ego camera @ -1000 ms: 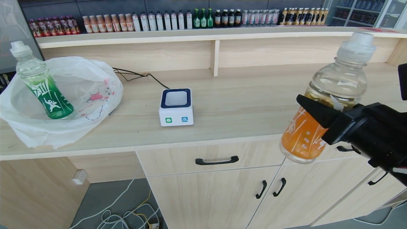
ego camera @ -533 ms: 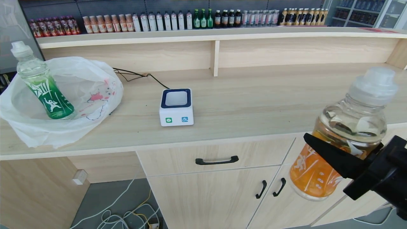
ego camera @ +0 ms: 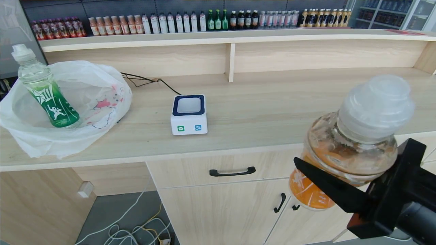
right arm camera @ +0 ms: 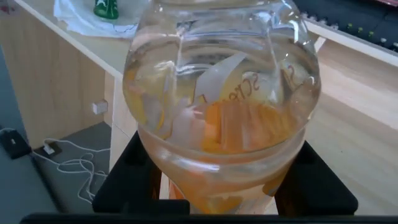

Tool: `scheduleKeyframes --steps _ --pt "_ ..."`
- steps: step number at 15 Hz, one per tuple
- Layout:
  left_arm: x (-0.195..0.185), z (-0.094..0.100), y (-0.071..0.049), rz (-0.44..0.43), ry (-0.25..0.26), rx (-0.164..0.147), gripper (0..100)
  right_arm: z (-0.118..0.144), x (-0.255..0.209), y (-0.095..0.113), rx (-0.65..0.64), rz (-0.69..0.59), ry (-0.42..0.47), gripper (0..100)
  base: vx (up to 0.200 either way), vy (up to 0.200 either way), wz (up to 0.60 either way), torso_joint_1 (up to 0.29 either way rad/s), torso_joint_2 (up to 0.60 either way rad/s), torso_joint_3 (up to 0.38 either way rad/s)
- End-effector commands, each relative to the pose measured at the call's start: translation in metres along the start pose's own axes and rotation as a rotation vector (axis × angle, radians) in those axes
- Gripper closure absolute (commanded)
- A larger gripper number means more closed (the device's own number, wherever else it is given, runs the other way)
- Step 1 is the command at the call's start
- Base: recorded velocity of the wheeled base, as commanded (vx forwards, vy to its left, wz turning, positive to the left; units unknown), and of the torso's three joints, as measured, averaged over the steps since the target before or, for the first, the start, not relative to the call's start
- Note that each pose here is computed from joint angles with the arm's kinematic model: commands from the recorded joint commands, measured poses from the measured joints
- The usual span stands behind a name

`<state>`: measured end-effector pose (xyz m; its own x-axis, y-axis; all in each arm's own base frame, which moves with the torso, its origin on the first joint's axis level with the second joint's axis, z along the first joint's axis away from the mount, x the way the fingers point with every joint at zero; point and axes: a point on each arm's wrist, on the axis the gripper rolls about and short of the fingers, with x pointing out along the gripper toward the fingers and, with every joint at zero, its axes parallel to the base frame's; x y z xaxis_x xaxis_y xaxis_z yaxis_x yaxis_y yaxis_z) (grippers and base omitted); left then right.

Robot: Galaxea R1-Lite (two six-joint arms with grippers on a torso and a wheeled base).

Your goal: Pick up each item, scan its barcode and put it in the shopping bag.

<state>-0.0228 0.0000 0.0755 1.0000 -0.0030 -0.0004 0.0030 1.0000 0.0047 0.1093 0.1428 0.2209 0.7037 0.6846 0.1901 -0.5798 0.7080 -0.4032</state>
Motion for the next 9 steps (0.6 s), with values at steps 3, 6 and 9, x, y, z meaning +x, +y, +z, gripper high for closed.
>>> scheduleKeyframes --steps 3,6,9 --pt "0.0 0.0 0.0 0.0 0.0 0.0 0 -0.009 0.011 0.019 -0.057 0.08 0.039 100 0.0 0.0 0.0 0.0 0.0 0.0" --pt "0.0 0.0 0.0 0.0 0.0 0.0 0 -0.01 0.031 0.027 -0.131 0.105 0.003 100 0.0 0.0 0.0 0.0 0.0 0.0" --pt "0.0 0.0 0.0 0.0 0.0 0.0 0 -0.024 0.051 0.046 -0.2 0.14 -0.086 100 0.0 0.0 0.0 0.0 0.0 0.0"
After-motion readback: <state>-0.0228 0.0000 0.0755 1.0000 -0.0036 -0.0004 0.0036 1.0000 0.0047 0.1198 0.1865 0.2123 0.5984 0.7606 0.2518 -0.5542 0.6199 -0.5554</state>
